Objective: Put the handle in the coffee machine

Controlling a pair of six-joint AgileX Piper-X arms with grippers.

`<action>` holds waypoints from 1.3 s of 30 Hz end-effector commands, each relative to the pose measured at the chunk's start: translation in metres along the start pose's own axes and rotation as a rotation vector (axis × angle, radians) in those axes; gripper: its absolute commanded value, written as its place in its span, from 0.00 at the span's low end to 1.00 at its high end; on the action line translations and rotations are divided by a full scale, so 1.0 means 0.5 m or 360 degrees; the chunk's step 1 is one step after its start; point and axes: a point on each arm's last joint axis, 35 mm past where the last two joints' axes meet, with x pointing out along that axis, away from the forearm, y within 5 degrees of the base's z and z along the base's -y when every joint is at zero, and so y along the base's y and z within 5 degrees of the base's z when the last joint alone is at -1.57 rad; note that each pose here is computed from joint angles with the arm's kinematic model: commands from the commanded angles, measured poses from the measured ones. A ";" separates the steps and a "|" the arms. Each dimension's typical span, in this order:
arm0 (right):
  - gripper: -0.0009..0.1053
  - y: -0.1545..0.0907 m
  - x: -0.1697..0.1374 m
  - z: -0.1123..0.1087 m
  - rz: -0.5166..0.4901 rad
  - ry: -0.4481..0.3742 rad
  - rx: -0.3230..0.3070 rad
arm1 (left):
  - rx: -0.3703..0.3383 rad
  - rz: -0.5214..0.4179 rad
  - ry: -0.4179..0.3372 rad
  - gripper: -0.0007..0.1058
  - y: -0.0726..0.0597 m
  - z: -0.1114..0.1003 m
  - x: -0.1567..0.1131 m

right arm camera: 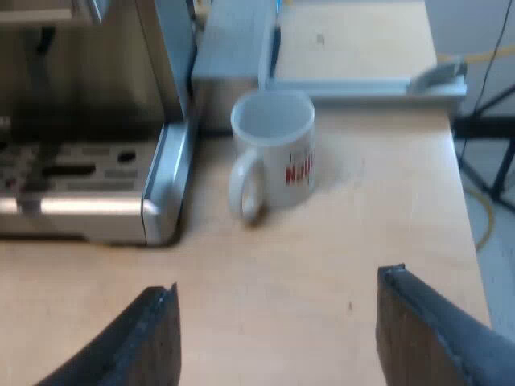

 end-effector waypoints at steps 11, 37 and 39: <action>0.52 -0.018 0.068 0.031 -0.0091 -0.0282 -0.0016 | -0.0023 -0.0008 -0.0233 0.66 0.016 0.012 0.094; 0.52 0.007 0.241 -0.101 0.0048 0.0158 0.0238 | -0.0107 -0.0025 0.0185 0.66 0.028 -0.089 0.178; 0.52 0.009 0.246 -0.107 0.0054 0.0179 0.0240 | -0.0105 -0.0030 0.0186 0.66 0.028 -0.089 0.178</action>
